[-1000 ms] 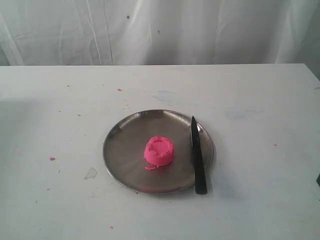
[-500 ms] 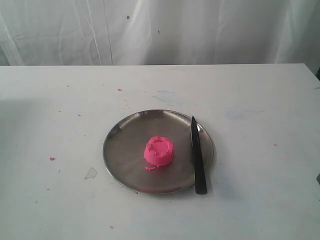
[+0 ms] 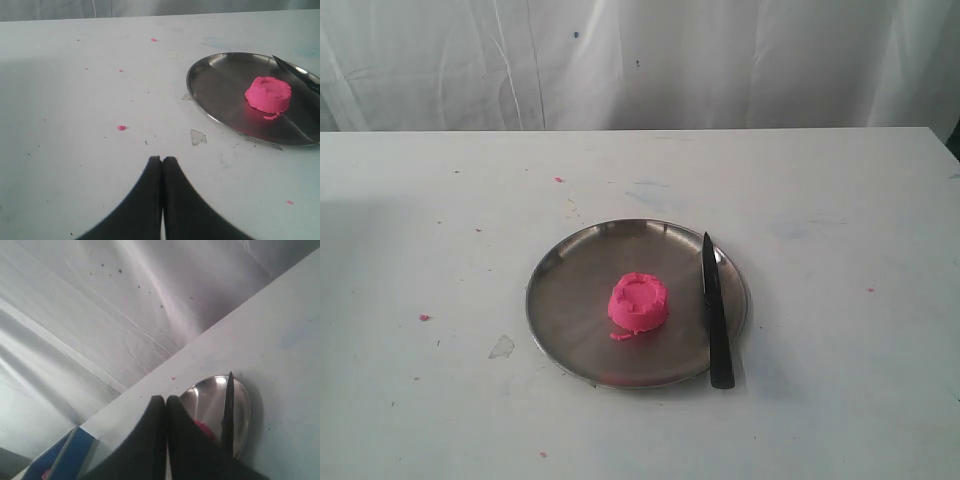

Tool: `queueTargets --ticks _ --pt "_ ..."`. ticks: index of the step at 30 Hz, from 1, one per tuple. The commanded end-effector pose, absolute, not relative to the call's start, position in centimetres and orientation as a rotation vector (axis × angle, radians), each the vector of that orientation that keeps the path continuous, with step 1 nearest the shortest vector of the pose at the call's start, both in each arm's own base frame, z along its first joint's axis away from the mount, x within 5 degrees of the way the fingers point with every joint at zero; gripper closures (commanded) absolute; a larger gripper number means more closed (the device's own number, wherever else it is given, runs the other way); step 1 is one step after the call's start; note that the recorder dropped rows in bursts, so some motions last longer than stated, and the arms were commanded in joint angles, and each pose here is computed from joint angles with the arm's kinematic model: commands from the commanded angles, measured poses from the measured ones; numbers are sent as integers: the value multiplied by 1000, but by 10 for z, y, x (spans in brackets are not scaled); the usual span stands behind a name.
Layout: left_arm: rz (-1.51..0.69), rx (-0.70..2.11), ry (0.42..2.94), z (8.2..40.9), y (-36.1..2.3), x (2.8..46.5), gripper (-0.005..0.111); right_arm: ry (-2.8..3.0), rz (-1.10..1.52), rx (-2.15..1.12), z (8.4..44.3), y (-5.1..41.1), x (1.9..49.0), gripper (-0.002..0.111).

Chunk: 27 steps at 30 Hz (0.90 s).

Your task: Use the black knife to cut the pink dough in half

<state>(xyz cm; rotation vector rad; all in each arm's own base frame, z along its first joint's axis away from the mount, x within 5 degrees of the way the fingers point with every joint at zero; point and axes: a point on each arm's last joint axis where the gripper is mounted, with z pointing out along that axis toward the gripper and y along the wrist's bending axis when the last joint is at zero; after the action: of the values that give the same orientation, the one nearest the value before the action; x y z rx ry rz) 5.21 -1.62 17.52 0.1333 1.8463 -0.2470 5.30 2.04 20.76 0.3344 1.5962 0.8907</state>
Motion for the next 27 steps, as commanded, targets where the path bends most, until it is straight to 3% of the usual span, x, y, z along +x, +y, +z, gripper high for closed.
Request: queueTargets --ticks 1,8,15,21,27 --pt "-249 128 1843 174 -16 52 107 1532 1001 357 226 21 49 108" --pt "-242 132 1843 174 -16 52 107 1334 955 138 290 16 31 108" --pt "-242 132 1843 174 -16 52 107 1249 725 -142 342 5 4 108" --pt "-240 134 1843 174 -16 52 107 1306 403 -432 365 1 -8 108" --pt "-240 134 1843 174 -16 52 107 1472 340 -515 380 6 3 108"
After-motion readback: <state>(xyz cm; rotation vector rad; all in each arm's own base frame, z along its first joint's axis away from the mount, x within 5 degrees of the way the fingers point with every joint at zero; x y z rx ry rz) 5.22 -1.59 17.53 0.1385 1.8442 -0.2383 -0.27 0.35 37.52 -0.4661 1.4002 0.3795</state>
